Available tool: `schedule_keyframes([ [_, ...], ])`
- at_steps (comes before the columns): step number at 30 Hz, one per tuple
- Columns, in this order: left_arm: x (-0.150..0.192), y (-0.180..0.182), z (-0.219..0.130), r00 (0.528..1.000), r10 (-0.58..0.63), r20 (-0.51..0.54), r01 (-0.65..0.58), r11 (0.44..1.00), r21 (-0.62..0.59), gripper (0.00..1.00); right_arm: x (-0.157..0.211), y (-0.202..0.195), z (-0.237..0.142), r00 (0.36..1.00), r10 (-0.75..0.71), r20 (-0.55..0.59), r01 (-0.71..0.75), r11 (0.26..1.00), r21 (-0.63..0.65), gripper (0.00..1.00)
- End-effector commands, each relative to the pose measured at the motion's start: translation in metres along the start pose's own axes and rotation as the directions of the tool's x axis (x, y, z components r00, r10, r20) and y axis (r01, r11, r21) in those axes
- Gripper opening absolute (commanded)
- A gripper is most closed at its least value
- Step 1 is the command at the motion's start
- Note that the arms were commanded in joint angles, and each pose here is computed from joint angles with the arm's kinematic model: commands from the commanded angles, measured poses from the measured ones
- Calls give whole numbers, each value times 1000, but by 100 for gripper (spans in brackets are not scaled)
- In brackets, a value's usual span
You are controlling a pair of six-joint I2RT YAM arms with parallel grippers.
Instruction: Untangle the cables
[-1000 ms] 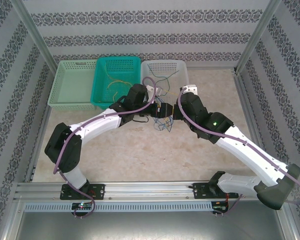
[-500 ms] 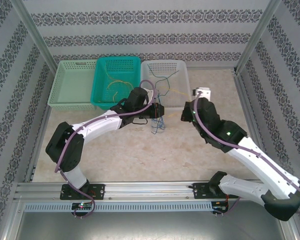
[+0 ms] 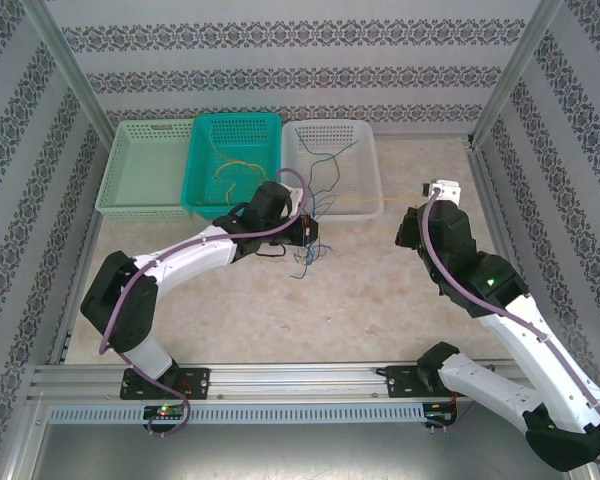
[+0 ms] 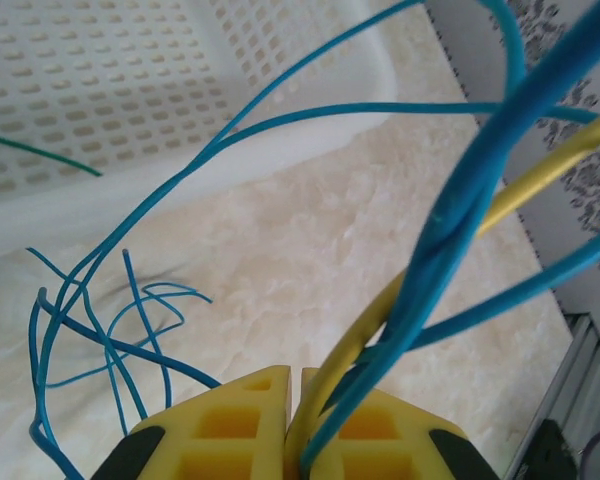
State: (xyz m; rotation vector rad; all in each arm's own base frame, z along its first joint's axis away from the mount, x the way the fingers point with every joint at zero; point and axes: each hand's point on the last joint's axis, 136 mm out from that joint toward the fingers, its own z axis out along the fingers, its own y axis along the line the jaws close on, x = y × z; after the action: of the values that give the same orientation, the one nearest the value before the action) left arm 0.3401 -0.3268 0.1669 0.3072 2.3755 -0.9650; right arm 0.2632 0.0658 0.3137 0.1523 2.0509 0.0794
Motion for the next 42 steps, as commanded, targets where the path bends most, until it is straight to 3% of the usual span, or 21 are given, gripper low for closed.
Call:
schedule_keyframes([
  [1,18,26,-9,997,38,-66,-44,993,-105,4,-10,-19,-4,1000,-1,16,0,998,56,0],
  [4,26,25,-14,984,139,-113,-149,984,-94,3,-6,-17,1,999,-30,-40,30,999,19,0],
  [7,40,19,-23,940,297,-166,-306,951,-30,3,11,-11,13,983,-124,-137,118,992,-49,0],
  [12,60,18,-44,846,486,-217,-491,870,34,3,38,31,21,955,-118,-271,-3,913,-408,0],
  [16,69,19,-54,795,552,-252,-556,829,63,4,47,56,18,936,-172,-306,-27,833,-553,0],
  [19,74,27,-56,771,568,-288,-580,813,50,3,58,55,22,908,-237,-346,7,833,-553,0],
  [26,76,47,-64,709,603,-364,-653,757,-17,4,68,13,30,856,-371,-361,220,892,-394,0],
  [29,71,57,-66,707,595,-381,-666,742,-77,6,67,1,33,857,-375,-354,260,907,-331,0],
  [32,61,65,-66,731,569,-375,-656,739,-157,17,64,-2,34,878,-336,-341,237,924,-298,0],
  [33,58,65,-67,742,561,-367,-647,743,-171,24,60,1,34,891,-316,-325,220,929,-299,0],
  [34,56,64,-67,751,556,-356,-638,749,-177,37,55,5,32,906,-292,-307,195,931,-310,0],
  [37,51,59,-67,766,555,-325,-626,759,-178,49,41,24,28,941,-222,-255,116,920,-375,0],
  [39,46,56,-69,773,557,-303,-622,760,-188,85,31,37,25,956,-185,-230,71,901,-428,0],
  [40,43,54,-72,777,559,-290,-619,761,-193,91,27,43,23,959,-175,-221,58,890,-451,0],
  [42,33,49,-79,787,565,-246,-614,758,-221,95,20,51,21,963,-182,-196,70,878,-474,0],
])
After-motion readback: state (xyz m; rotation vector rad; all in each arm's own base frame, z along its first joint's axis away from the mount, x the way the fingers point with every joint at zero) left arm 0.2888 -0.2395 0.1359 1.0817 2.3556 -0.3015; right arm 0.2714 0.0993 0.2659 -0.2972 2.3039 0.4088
